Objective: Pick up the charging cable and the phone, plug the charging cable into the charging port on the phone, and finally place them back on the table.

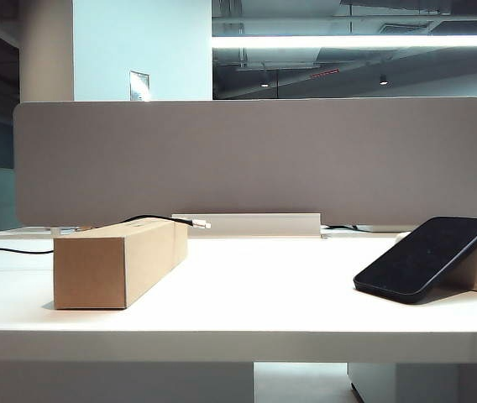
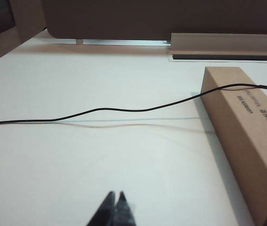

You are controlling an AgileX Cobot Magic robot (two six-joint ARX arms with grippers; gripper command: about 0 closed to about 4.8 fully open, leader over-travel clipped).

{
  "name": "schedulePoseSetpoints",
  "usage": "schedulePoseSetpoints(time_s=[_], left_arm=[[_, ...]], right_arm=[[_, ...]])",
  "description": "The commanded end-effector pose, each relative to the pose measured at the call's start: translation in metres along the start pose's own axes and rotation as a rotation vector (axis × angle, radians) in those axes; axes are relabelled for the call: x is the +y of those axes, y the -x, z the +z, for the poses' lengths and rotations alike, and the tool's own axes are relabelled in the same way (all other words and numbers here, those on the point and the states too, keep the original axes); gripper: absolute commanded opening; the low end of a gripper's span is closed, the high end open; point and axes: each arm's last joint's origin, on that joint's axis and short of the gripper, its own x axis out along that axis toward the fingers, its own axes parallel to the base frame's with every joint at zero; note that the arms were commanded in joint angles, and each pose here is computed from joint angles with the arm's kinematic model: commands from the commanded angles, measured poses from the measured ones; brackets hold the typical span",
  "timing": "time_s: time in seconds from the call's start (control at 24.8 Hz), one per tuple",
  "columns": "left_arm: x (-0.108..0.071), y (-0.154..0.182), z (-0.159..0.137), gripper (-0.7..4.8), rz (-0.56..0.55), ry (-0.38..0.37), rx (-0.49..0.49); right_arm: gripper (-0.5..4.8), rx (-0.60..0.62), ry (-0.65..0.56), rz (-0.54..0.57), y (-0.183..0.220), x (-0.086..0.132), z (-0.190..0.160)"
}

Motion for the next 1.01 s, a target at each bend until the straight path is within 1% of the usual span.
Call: schedulePoseSetpoints(time_s=[0.04, 0.16, 0.36, 0.4, 0.57, 0.61, 0.65, 0.77, 1.01], left_arm=[[0.0, 0.0, 0.002, -0.05, -0.001, 0.004, -0.016], [0.0, 0.0, 0.002, -0.05, -0.001, 0.004, -0.016], [0.0, 0.0, 0.003, -0.05, 0.003, 0.003, -0.019], [0.0, 0.0, 0.003, -0.05, 0.003, 0.004, -0.019], [0.0, 0.0, 0.003, -0.05, 0.002, 0.004, -0.019], [0.0, 0.0, 0.003, -0.06, 0.002, 0.004, -0.026], [0.0, 0.0, 0.004, -0.06, 0.002, 0.004, -0.033], [0.0, 0.001, 0.009, -0.06, -0.006, 0.004, -0.055], [-0.002, 0.005, 0.022, -0.06, -0.072, 0.002, -0.098]], right_arm=[[-0.01, -0.007, 0.004, -0.003, 0.0, 0.0, 0.0], [-0.01, -0.003, 0.021, -0.004, 0.0, 0.0, -0.001], [-0.01, 0.0, 0.127, -0.003, 0.0, 0.0, -0.001], [-0.01, 0.0, 0.133, -0.004, 0.0, 0.0, -0.001], [-0.01, 0.0, 0.127, -0.003, 0.0, 0.0, -0.001], [-0.01, -0.003, 0.078, -0.002, 0.0, 0.0, -0.001], [-0.01, -0.005, 0.059, -0.002, 0.0, 0.0, -0.001], [-0.01, -0.016, 0.055, 0.001, 0.0, 0.0, 0.001], [-0.01, -0.04, 0.057, 0.003, 0.0, 0.0, 0.004]])
